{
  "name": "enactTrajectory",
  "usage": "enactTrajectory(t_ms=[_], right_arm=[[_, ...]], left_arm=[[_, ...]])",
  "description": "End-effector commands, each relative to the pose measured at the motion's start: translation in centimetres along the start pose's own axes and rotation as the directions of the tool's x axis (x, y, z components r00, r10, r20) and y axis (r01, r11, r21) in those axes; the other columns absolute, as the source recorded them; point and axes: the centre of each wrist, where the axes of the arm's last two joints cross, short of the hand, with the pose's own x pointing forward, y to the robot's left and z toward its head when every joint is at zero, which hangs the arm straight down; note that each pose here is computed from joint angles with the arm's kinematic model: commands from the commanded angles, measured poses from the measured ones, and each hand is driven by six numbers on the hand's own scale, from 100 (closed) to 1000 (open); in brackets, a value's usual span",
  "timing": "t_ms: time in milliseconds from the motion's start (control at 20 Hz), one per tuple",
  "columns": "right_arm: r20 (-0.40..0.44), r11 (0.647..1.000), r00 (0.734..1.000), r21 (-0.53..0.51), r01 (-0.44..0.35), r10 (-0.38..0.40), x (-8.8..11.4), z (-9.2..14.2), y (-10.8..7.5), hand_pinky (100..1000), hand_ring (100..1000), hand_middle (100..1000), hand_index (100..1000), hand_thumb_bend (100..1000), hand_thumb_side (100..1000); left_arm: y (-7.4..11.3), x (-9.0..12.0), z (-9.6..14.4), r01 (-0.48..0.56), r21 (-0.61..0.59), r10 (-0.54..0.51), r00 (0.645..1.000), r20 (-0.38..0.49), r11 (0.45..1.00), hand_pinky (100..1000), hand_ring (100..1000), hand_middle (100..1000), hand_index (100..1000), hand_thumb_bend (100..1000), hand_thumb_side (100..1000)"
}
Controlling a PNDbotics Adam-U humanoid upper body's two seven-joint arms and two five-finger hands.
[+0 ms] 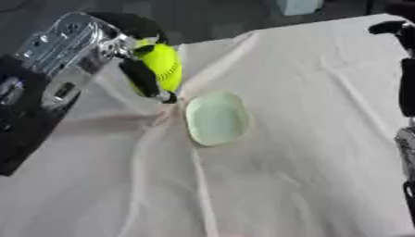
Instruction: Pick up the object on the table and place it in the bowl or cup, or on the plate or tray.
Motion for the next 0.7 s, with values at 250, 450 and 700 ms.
enactTrajectory(t_ms=[250, 450, 700], right_arm=[[0.016, 1.000, 1.000, 0.001, -0.013, 0.013, 0.3, -0.6, -0.5, 668, 788, 809, 939, 100, 821], [0.015, 1.000, 1.000, -0.002, -0.013, 0.013, 0.3, -0.6, -0.5, 668, 788, 809, 939, 100, 820], [0.015, 1.000, 1.000, -0.003, -0.011, 0.011, 0.2, -0.7, -0.4, 668, 788, 809, 939, 100, 820]], left_arm=[[1.0, 0.9, 0.2, 0.005, 0.022, -0.005, 0.999, 0.033, 1.000, 150, 535, 880, 643, 400, 570], [0.6, 1.4, -0.1, 0.005, 0.010, -0.006, 0.999, 0.045, 1.000, 150, 535, 879, 643, 397, 573], [0.6, 1.9, -0.4, 0.006, 0.005, -0.006, 0.998, 0.059, 1.000, 151, 536, 876, 643, 393, 579]])
